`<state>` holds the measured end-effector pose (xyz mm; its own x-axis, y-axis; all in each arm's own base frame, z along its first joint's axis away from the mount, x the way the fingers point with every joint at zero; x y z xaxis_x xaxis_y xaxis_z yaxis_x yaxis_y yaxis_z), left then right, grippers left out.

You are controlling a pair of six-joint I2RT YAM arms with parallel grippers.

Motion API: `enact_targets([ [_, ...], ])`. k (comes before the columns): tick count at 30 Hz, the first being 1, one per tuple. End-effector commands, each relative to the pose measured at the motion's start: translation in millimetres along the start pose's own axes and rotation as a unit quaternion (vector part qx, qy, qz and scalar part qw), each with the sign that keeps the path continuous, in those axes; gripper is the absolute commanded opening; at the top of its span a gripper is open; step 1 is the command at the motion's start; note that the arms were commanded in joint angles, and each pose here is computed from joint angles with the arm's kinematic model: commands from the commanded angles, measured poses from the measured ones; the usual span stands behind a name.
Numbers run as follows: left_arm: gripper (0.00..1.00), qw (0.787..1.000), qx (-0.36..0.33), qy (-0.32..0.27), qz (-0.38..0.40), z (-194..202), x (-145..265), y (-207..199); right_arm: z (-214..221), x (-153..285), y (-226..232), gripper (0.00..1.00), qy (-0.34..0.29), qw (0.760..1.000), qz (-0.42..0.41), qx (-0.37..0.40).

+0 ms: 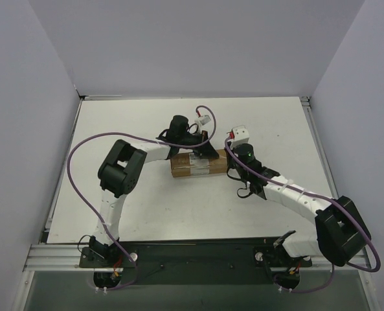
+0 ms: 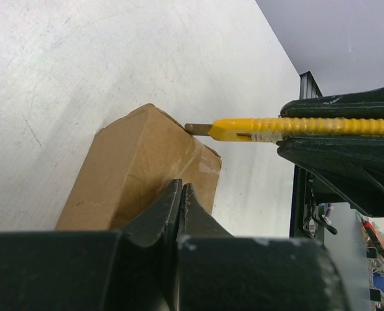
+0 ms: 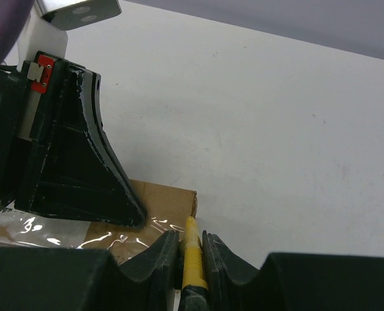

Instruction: Unpack the express box

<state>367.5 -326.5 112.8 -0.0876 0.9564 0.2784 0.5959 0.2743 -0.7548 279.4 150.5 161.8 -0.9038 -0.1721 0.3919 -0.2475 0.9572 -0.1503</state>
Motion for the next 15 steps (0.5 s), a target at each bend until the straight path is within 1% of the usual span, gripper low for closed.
enact_targets([
  [1,0.0,0.998,0.006,-0.024,-0.057,1,-4,31,7,13,-1,0.0,0.026,1.0,0.002,-0.005],
  [9,0.0,0.998,0.007,-0.029,-0.056,1,-5,31,7,21,0,0.0,0.049,0.999,-0.011,-0.014],
  [15,0.0,0.998,0.007,-0.037,-0.052,0,-8,28,7,28,-1,0.0,0.06,0.998,0.003,-0.017],
])
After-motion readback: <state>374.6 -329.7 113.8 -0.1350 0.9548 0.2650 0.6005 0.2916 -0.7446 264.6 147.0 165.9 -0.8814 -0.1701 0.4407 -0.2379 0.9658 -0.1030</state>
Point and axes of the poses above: each gripper's point midway between its finger pads, its own x axis back along the fingers, its own y axis along the line the jaws close on, z = x × y, the point moved 8 cm from there along x, back along the fingers, and after that the axes turned 3 degrees about x, right-handed, at the moved point
